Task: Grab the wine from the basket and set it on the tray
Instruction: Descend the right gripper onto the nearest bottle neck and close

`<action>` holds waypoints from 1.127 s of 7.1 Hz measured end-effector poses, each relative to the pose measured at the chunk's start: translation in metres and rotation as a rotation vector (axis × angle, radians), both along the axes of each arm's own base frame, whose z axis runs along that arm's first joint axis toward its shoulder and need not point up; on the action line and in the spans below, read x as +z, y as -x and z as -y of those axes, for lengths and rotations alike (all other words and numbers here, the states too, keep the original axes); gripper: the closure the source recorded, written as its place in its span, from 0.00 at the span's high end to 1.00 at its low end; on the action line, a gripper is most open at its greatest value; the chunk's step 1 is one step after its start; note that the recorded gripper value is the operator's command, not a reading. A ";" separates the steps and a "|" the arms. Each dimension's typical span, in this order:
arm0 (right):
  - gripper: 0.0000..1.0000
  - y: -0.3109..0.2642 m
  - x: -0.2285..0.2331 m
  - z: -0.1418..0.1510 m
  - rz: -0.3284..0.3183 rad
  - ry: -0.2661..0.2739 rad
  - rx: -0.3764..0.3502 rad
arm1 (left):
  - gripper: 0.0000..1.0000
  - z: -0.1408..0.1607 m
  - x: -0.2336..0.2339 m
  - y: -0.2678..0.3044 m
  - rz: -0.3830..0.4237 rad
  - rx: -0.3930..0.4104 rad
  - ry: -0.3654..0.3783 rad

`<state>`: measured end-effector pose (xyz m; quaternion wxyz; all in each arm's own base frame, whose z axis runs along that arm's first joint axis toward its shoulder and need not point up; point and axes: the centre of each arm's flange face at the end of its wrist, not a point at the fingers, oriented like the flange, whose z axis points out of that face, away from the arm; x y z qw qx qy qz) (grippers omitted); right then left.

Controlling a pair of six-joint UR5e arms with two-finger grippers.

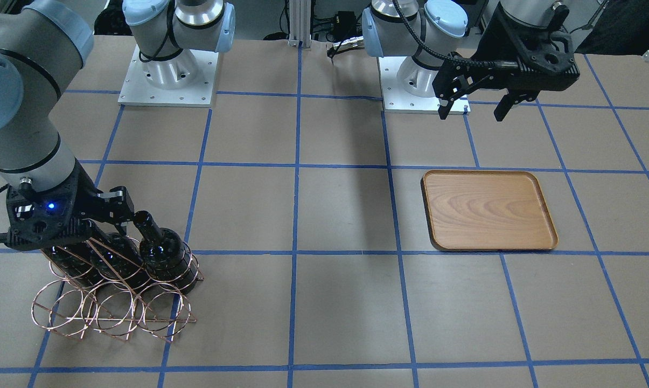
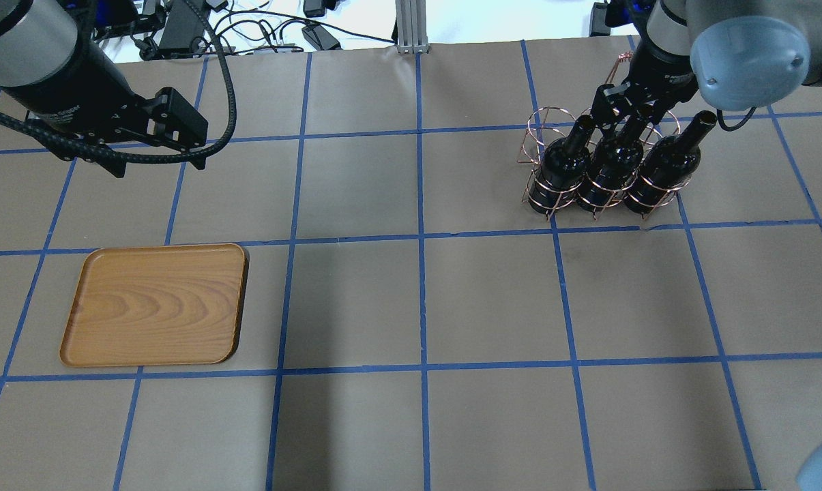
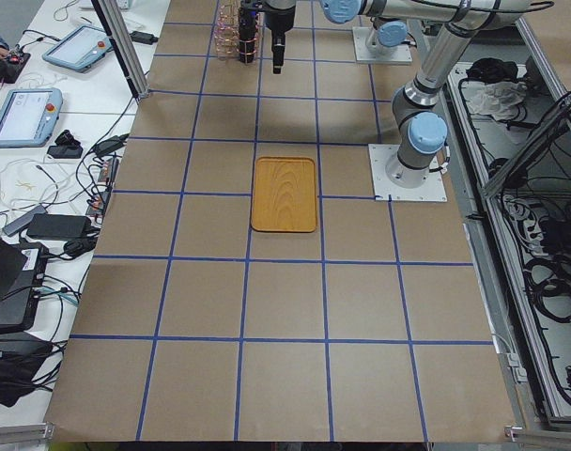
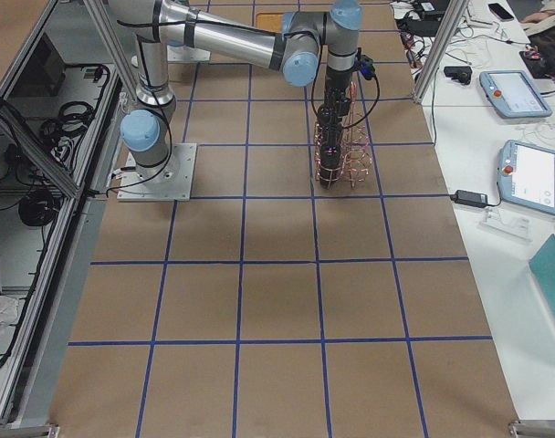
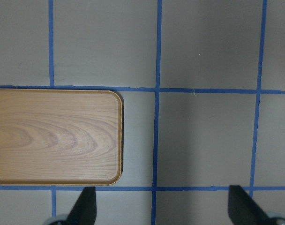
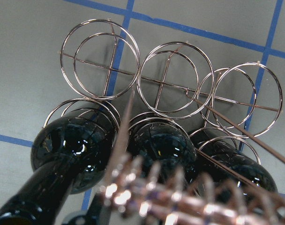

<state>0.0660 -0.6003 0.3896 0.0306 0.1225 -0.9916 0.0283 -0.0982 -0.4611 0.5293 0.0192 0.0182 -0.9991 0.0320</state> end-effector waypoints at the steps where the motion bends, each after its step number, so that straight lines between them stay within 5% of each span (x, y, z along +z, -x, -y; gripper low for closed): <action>1: 0.78 0.002 -0.002 0.001 -0.014 -0.006 -0.001 | 1.00 0.000 0.000 0.000 0.000 0.000 -0.001; 6: 0.70 0.005 -0.006 0.001 -0.026 -0.015 -0.008 | 1.00 0.000 0.000 0.000 0.000 -0.001 0.001; 8: 0.59 0.004 -0.008 0.002 -0.022 -0.017 -0.010 | 1.00 0.000 0.000 0.000 0.000 0.000 0.002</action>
